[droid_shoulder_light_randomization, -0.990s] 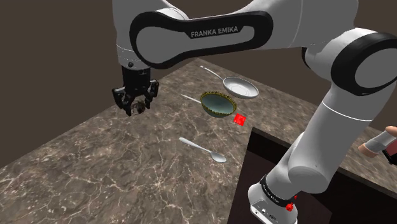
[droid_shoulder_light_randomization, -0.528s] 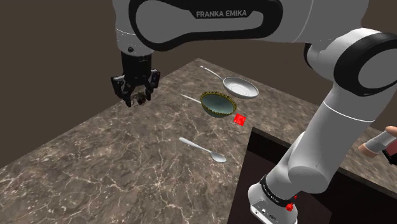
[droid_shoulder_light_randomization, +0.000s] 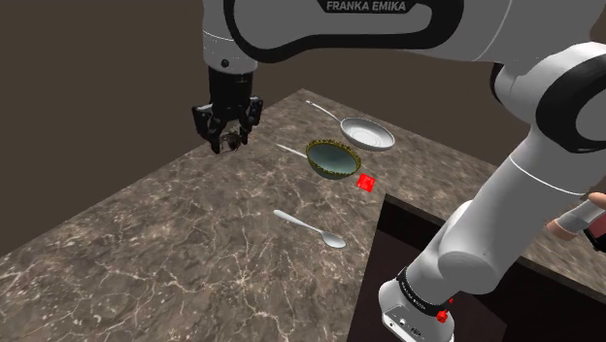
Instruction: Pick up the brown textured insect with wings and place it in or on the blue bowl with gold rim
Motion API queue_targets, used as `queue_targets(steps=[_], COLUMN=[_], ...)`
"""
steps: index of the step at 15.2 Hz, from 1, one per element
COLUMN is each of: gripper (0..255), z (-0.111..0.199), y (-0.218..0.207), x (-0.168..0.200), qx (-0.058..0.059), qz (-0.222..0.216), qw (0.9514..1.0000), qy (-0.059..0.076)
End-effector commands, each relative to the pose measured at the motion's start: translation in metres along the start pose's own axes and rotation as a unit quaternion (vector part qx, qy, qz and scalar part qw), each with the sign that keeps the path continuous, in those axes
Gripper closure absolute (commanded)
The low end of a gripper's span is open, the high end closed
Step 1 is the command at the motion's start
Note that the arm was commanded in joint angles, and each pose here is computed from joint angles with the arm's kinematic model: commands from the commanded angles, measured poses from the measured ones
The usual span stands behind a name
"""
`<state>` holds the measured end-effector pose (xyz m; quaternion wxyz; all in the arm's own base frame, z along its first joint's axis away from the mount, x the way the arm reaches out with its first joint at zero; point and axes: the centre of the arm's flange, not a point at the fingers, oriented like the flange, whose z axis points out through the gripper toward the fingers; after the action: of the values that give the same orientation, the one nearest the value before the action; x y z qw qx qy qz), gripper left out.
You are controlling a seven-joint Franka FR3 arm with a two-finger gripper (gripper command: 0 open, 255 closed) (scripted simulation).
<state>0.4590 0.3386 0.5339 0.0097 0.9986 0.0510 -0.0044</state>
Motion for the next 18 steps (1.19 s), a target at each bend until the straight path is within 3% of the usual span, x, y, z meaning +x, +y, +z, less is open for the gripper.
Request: queue_targets(steps=[1, 18], gripper=[255, 255], z=[0.001, 0.009], y=[0.026, 0.241], x=[-0.007, -0.073], qx=[0.0, 0.0], qz=[0.0, 0.0], qw=[1.0, 1.0], qy=[0.0, 0.0])
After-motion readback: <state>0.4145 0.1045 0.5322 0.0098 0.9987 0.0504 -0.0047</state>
